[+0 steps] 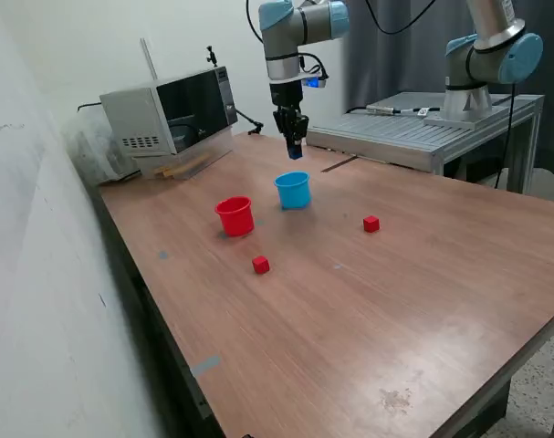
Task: Place red objects in the red bin, and blue objects in the blue bin.
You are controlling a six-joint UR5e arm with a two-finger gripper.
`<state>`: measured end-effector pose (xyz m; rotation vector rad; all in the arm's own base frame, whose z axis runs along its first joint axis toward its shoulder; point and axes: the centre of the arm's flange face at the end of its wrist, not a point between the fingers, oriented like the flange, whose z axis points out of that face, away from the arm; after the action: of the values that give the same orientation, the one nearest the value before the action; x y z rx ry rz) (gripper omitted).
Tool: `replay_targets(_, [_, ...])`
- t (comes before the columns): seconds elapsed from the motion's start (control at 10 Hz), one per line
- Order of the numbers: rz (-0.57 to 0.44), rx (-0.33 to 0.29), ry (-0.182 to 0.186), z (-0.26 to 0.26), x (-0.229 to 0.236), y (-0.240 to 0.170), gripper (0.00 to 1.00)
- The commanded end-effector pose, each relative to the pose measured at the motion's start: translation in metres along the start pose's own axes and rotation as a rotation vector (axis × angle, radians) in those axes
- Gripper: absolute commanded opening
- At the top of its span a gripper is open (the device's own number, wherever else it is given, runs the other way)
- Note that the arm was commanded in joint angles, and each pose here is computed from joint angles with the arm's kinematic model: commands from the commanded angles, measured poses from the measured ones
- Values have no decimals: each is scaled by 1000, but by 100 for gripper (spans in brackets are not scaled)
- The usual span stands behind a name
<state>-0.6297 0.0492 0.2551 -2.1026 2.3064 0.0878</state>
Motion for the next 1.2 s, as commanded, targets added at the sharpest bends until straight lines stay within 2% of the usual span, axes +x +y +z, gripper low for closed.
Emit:
replay_targets(0.0, [2,0,0,1,-1,0,0])
replay_targets(0.3, [13,-7,-5,2,-8,0,0])
replay_targets(0.4, [13,-11,-6,1,-8,1,100])
replay_targets(0.9, [13,-11,-6,0,-10,1,100])
replay_targets(1.1, [-4,-28,-9,-20,1,-3,100])
